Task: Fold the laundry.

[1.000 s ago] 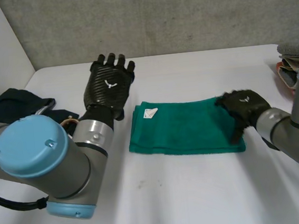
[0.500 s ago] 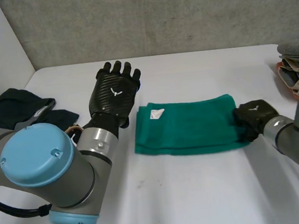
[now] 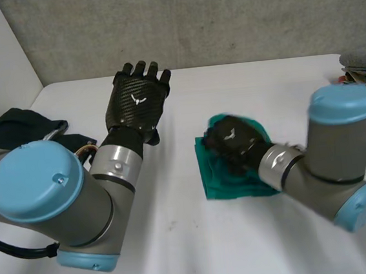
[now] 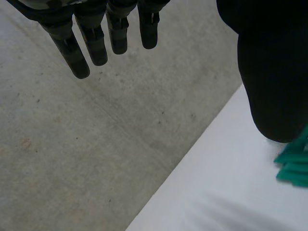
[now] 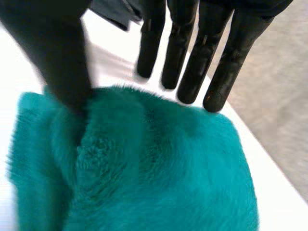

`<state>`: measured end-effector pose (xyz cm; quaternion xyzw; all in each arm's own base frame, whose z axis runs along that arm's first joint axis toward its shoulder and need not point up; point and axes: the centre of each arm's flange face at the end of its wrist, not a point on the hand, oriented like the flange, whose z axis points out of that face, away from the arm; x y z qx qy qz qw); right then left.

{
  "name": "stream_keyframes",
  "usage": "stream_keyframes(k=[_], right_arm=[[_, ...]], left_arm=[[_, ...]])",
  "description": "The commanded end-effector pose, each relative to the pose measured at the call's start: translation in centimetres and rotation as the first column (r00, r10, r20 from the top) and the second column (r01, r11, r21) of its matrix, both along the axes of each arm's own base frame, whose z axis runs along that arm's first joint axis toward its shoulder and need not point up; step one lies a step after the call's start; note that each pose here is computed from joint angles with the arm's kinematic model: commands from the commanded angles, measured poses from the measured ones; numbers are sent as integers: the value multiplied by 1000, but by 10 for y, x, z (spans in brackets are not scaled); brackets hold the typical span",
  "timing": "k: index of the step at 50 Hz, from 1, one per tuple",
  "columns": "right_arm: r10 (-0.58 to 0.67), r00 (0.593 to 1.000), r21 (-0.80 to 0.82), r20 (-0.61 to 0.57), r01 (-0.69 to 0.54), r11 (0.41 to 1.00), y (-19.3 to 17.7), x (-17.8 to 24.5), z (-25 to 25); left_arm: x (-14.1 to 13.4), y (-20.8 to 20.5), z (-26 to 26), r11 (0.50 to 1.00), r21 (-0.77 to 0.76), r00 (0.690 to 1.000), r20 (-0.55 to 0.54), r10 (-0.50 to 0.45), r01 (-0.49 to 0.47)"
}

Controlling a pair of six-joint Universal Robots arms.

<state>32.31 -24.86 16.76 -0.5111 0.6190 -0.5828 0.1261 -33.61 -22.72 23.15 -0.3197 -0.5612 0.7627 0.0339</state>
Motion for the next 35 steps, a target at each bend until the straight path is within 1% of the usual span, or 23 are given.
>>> stream_keyframes(k=[1,2,3,5,6,7,10,11,13,14,15,19,24,29,30,33,34,35], right_arm=[[-166,983,95,82,158,983,-10,-7,5],[-211,972,105,108,200,974,-16,-13,12],[-292,943,136,162,271,953,-29,-26,26],[-361,908,177,210,328,928,-40,-41,35],[-410,879,221,243,361,906,-47,-52,41],[-432,867,246,249,375,894,-50,-57,42],[-494,837,327,237,410,852,-54,-69,41],[-503,834,337,227,418,844,-55,-72,41],[-520,826,344,217,433,833,-58,-75,42],[-538,818,360,206,447,819,-62,-81,40],[-548,812,364,201,457,812,-65,-84,38],[-563,806,370,182,474,799,-72,-89,31],[-557,813,383,170,466,797,-75,-87,23],[-556,815,398,160,462,792,-80,-85,14],[-555,817,399,157,462,792,-83,-84,12],[-551,821,401,150,459,793,-86,-82,7],[-535,833,399,143,446,801,-85,-79,4],[-524,840,398,138,438,806,-84,-77,3]], left_arm=[[-12,-8,0,993,112,994,-107,-33,45],[-14,-8,-2,990,131,993,-115,-37,52],[-17,-8,-4,986,152,992,-121,-43,61],[-28,-5,-12,969,227,988,-138,-66,96],[-33,-3,-15,962,249,987,-143,-77,111],[-41,1,-20,948,285,983,-152,-99,139],[-53,5,-27,924,329,975,-172,-141,192],[-61,7,-32,907,352,967,-186,-172,229],[-70,8,-37,892,366,958,-201,-203,266],[-74,9,-40,885,372,954,-206,-218,282],[-84,12,-43,874,372,945,-218,-245,313],[-102,14,-53,862,369,933,-225,-280,348],[-110,5,-73,852,417,947,-193,-256,316],[-109,1,-94,834,494,969,-128,-210,246],[-107,-1,-98,834,509,977,-104,-185,212],[-102,-2,-101,842,518,988,-62,-139,151],[-98,-3,-102,851,514,994,-27,-108,107],[-96,-4,-102,858,506,995,-6,-95,85]])
